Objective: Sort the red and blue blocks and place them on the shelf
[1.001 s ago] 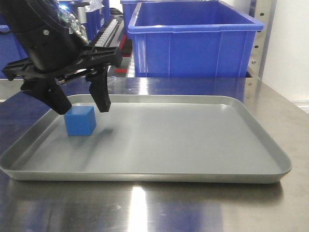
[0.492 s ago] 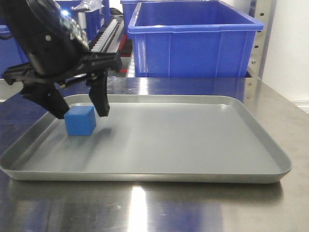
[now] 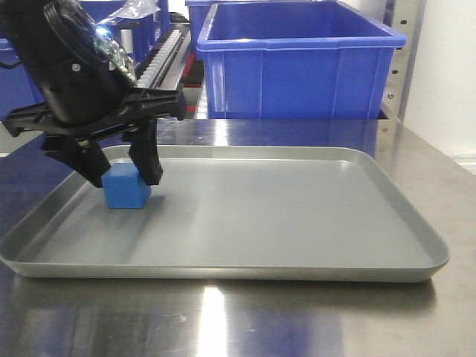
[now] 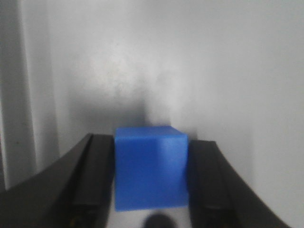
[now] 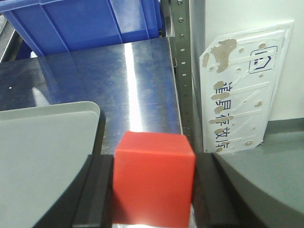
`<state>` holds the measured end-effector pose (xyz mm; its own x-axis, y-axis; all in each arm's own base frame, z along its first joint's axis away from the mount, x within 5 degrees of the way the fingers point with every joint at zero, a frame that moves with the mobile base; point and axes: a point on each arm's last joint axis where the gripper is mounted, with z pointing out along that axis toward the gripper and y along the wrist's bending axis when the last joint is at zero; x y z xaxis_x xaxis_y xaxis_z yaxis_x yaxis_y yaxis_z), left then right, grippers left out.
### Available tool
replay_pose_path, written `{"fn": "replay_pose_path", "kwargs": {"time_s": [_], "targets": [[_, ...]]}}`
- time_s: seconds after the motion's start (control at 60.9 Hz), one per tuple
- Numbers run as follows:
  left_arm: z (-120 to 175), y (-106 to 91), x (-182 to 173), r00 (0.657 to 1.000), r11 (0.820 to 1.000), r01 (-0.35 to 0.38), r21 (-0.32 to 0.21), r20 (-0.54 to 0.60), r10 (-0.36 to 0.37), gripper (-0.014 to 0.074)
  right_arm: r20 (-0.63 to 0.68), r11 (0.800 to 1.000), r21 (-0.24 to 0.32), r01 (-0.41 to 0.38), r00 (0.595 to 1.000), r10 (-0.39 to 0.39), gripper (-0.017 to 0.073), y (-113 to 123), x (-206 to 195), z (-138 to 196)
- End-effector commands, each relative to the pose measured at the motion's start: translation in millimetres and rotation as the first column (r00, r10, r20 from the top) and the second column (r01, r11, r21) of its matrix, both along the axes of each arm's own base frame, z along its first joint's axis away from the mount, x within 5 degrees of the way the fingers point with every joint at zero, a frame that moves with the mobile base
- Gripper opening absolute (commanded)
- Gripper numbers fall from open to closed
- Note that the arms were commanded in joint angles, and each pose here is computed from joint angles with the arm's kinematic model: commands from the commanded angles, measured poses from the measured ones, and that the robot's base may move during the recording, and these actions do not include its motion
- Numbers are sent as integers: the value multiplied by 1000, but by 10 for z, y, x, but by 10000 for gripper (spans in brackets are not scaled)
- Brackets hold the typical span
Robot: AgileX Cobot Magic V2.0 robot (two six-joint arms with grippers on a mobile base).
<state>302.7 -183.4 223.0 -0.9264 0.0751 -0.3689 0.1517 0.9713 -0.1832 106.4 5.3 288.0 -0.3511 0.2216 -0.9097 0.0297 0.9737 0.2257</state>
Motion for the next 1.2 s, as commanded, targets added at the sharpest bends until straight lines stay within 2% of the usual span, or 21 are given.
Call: {"fn": "replay_pose_path", "kwargs": {"time_s": [0.0, 0.066, 0.181, 0.361, 0.476, 0.657, 0.772, 0.952, 1.182], "targets": [[233, -25, -10, 998, 999, -4, -48, 58, 7, 109, 117, 1000, -8, 13, 993, -12, 57, -15, 25, 173], [235, -13, -17, 999, 999, -7, -43, 50, 9, 136, 117, 1000, -8, 13, 993, -12, 57, -15, 25, 173], [308, 50, -24, 998, 999, -19, -46, 59, 21, 135, 117, 1000, -8, 13, 993, -12, 57, -15, 25, 173], [660, 240, -97, 987, 996, -38, -78, 155, 50, 135, 117, 1000, -8, 13, 993, -12, 57, -15, 25, 173], [949, 434, -178, 965, 996, -50, -75, 255, 68, 135, 117, 1000, -8, 13, 993, -12, 57, -15, 25, 173], [1322, 786, -443, 912, 994, -82, -74, 397, 104, 134, 117, 1000, -8, 13, 993, -12, 57, -15, 25, 173], [1353, 1017, -669, 882, 991, -115, -71, 451, 135, 134, 117, 1000, -8, 13, 993, -12, 57, -15, 25, 173], [1223, 1401, -1209, 808, 975, -180, -127, 547, 220, 134, 117, 1000, -8, 13, 993, -12, 57, -15, 25, 173], [973, 1630, -1746, 749, 963, -221, -156, 605, 270, 134, 117, 1000, -8, 13, 993, -12, 57, -15, 25, 173]]}}
